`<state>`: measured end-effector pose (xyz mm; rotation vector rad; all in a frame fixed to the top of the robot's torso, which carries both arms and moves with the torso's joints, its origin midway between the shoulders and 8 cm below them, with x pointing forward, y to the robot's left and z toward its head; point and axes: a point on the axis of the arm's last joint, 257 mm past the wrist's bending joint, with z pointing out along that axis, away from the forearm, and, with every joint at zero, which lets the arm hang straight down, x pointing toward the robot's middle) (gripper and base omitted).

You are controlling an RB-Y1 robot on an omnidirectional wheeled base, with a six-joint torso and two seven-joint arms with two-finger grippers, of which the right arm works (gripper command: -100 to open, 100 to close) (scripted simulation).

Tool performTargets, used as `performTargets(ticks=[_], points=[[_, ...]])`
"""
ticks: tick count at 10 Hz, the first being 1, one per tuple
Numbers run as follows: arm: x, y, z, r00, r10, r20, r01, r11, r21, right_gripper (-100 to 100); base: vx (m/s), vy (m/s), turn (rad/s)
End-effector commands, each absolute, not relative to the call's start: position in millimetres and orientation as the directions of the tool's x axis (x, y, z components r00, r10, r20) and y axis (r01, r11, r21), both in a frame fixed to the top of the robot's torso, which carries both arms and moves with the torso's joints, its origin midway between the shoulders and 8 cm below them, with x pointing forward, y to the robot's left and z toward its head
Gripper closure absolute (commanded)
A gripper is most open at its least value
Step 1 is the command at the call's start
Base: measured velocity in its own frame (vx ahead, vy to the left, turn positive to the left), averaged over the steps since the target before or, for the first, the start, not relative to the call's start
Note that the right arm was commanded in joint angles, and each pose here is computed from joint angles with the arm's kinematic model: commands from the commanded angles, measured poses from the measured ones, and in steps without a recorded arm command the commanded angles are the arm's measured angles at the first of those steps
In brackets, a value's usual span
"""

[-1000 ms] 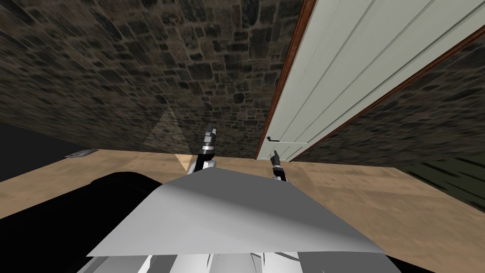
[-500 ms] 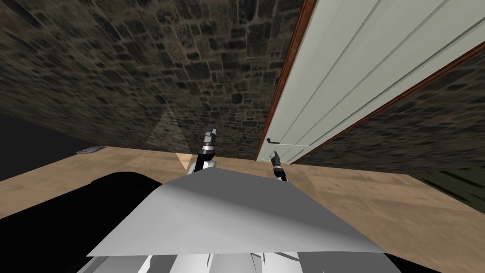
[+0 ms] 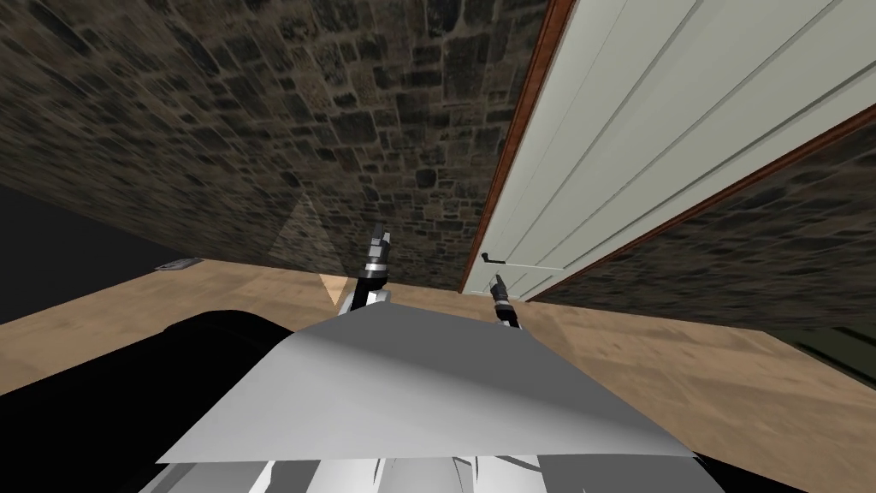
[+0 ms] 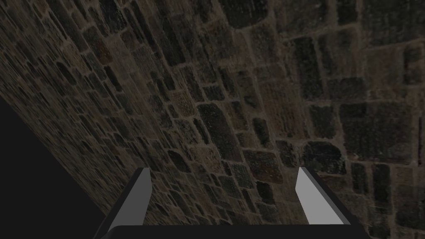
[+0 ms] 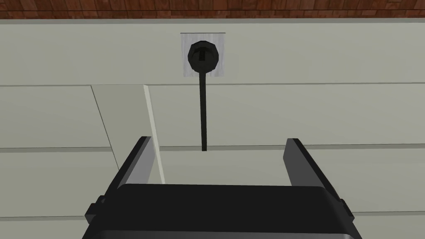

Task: Pull the door open

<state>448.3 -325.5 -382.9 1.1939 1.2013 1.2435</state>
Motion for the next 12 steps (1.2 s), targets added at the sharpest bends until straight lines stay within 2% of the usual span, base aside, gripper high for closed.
performTargets(ticks=[1, 4, 9, 12], points=[[447, -329, -387, -0.018, 1.0, 0.008, -0.013, -0.008, 1.0, -100, 0.08, -0.081, 0.059], [447, -333, -391, -0.015, 1.0, 0.002, -0.003, -0.002, 1.0, -100, 0.047, -0.062, 0.043], [420, -398, -394, 0.072, 0.997, 0.005, 0.002, -0.005, 1.0, -100, 0.183, 0.064, 0.161], [410, -420, -392, 0.102, 0.995, 0.006, -0.002, -0.006, 1.0, -100, 0.184, 0.006, 0.135]])
